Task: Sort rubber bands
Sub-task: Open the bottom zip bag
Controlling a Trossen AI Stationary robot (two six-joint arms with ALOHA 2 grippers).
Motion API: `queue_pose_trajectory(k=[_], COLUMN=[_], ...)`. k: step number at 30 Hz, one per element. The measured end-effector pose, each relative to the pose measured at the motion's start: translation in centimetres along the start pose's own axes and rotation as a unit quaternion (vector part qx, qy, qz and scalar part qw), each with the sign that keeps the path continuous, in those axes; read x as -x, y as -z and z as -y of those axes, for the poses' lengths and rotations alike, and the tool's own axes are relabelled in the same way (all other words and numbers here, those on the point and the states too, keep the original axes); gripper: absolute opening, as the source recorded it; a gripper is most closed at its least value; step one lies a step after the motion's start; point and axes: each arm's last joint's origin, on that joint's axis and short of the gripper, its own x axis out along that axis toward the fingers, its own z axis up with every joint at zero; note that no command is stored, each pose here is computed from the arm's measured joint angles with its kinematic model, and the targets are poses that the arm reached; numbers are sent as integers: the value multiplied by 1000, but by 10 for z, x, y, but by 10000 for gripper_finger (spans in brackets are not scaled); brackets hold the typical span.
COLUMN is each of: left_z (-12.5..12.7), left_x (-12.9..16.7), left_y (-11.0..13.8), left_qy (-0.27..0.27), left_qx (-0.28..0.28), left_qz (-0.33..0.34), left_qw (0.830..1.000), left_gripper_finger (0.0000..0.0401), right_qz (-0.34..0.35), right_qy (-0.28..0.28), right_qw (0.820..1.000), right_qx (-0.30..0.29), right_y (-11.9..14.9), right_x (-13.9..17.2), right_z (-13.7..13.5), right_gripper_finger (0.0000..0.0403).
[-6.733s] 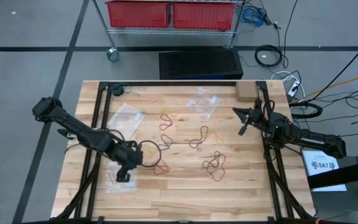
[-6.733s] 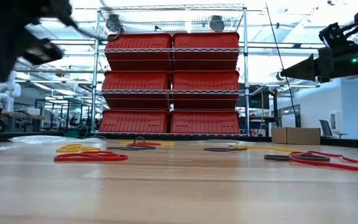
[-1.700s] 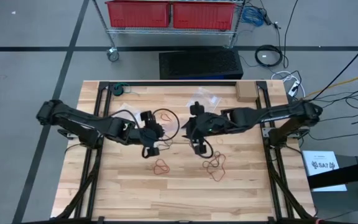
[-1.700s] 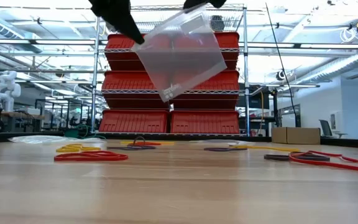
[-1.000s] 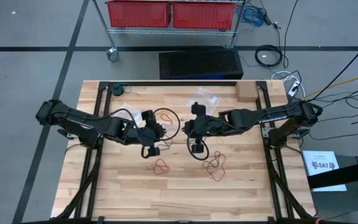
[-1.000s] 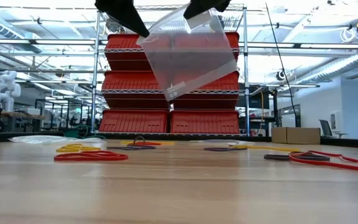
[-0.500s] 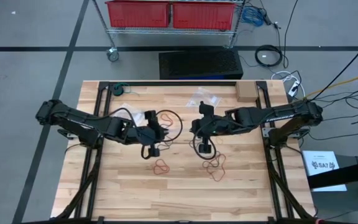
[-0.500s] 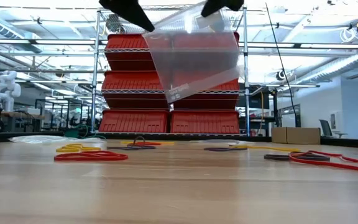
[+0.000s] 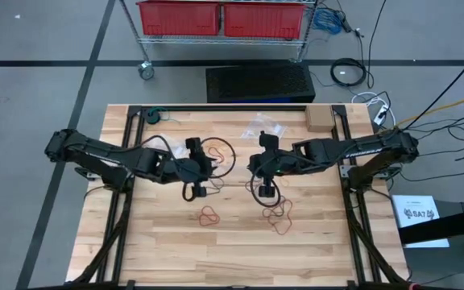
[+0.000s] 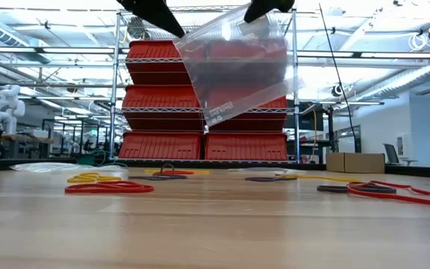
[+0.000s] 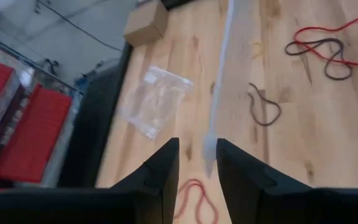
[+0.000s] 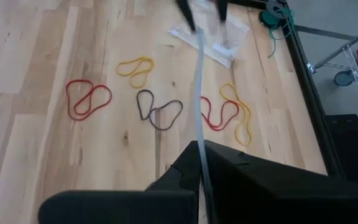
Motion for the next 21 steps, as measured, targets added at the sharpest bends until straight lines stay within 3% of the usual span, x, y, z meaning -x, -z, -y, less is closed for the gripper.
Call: queue_pose_trajectory(k=[5,8,11,15,21], left_z=[-15,-17,-14,-9,-6], left_x=[22,29,24,10,0], left_y=[-1,3,16,40,63], left_qy=[-6,22,43,25,-12], left_qx=[18,33,44,69,124], left_qz=[32,59,79,113,234], left_qw=[999,997,995,991,964], left_gripper_finger=[112,112,112,112,112], right_qz=[13,19,32,50,60], right_qy=[8,11,14,14,14], right_qw=[1000,1000,999,999,998], right_qx=[-8,-7,-4,1,-2], right_y=[-1,-2,-3,-6,-6], right_x=[7,11,15,20,26], right_z=[9,13,16,18,19], right_gripper_finger=[0,0,0,0,0])
